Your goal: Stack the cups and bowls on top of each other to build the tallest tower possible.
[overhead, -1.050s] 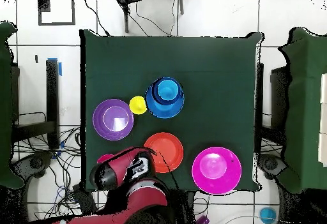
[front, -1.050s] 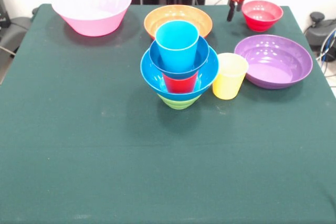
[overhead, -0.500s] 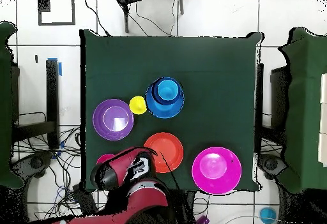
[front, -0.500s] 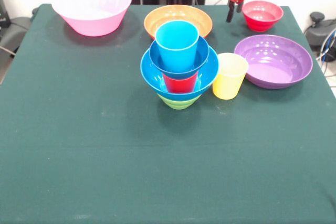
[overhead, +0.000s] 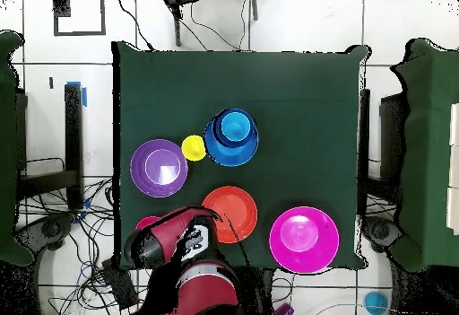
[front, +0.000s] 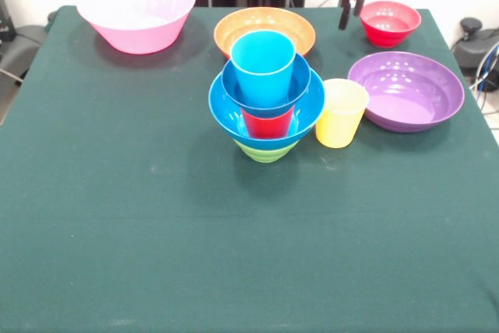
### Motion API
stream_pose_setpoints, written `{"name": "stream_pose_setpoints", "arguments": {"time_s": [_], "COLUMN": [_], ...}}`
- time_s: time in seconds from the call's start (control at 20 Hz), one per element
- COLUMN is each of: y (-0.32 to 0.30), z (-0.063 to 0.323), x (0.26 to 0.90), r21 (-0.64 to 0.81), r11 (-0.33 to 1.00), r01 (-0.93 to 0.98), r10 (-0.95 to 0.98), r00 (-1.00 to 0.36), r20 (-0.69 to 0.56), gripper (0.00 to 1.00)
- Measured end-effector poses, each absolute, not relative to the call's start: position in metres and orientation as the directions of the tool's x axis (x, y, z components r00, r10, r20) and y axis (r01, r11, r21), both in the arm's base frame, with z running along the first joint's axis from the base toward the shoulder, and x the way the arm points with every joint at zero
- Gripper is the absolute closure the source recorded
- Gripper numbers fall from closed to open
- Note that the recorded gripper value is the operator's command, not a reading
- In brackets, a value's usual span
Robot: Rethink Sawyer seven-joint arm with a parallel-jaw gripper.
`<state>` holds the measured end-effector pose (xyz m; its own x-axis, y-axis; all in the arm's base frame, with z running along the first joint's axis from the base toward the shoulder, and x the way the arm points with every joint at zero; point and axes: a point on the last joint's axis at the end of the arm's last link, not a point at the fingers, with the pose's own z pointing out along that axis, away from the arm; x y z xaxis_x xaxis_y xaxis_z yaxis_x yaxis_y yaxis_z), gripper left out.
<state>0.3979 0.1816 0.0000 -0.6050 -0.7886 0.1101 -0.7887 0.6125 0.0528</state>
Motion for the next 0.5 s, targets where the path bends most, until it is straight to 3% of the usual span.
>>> {"name": "stream_pose_setpoints", "arguments": {"time_s": [0.5], "y": [0.182], "z": [0.011], "x": [0.408], "r21": [0.026], "r11": [0.612], "r01": [-0.790], "r10": [-0.789], "r00": [-0.608], "r20": [0.089], "gripper": [0.00]}}
